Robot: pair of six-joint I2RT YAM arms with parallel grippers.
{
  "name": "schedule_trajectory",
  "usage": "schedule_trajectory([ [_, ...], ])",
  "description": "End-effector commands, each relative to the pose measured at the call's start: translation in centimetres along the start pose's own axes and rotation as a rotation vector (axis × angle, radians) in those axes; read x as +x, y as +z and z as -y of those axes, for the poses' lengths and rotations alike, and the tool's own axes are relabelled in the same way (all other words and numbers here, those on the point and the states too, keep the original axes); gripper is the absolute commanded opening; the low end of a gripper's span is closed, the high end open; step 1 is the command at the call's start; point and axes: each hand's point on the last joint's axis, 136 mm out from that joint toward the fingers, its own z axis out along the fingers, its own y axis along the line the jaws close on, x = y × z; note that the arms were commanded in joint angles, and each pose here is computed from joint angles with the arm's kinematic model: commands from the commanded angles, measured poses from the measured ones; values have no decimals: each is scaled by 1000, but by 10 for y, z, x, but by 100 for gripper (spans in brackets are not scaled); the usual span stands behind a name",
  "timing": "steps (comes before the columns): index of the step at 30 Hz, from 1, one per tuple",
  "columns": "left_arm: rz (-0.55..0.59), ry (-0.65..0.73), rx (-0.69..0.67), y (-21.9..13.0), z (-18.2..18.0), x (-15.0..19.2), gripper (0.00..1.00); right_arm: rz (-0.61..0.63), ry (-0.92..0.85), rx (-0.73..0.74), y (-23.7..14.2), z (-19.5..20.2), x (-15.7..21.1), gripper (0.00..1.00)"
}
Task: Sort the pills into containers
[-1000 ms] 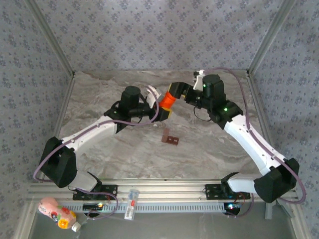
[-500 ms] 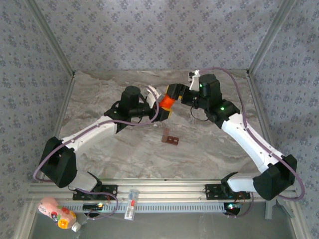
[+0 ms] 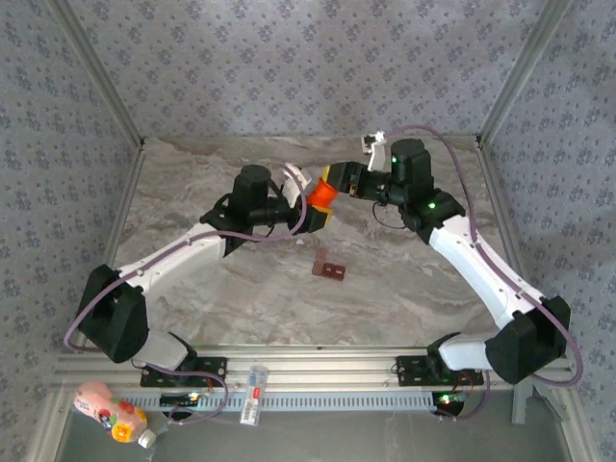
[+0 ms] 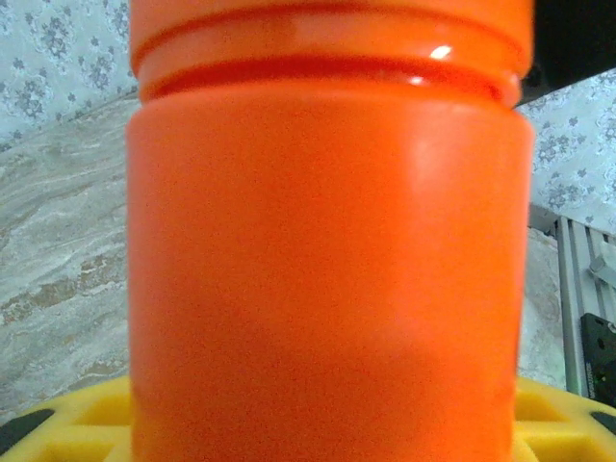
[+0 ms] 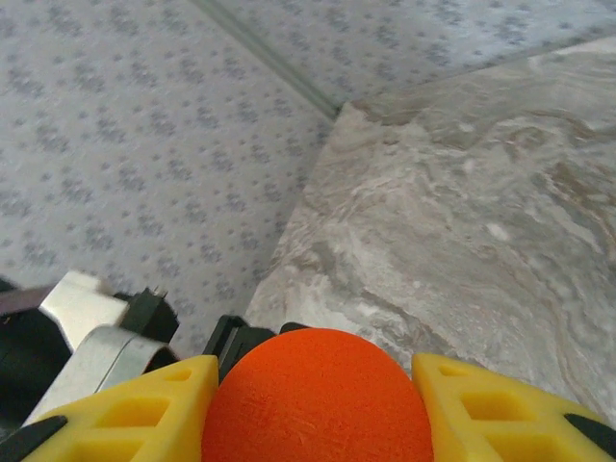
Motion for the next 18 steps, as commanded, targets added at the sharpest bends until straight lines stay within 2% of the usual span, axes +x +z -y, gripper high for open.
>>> schedule_trajectory([
  [1,74,64,42,-8,14,-31,0,-7,-207,-233,-3,-8,-1,37],
  [6,71,62,43,-9,16,-29,0,-12,-235,-342,-8,2,-6,30],
  [10,74,64,42,-11,17,-29,0,-29,-234,-352,-5,1,-4,29],
  [11,74,65,42,-11,17,-29,0,-27,-228,-341,-5,2,-4,32],
  [12,74,66,43,-11,17,-29,0,-23,-218,-331,-5,3,-5,41],
  [13,73,63,40,-12,16,-28,0,-6,-189,-306,-5,5,-9,58],
  [15,74,65,40,-12,17,-29,0,26,-134,-260,-8,9,-14,71],
  [18,73,65,40,-12,17,-28,0,114,-21,-164,-21,18,-27,78],
])
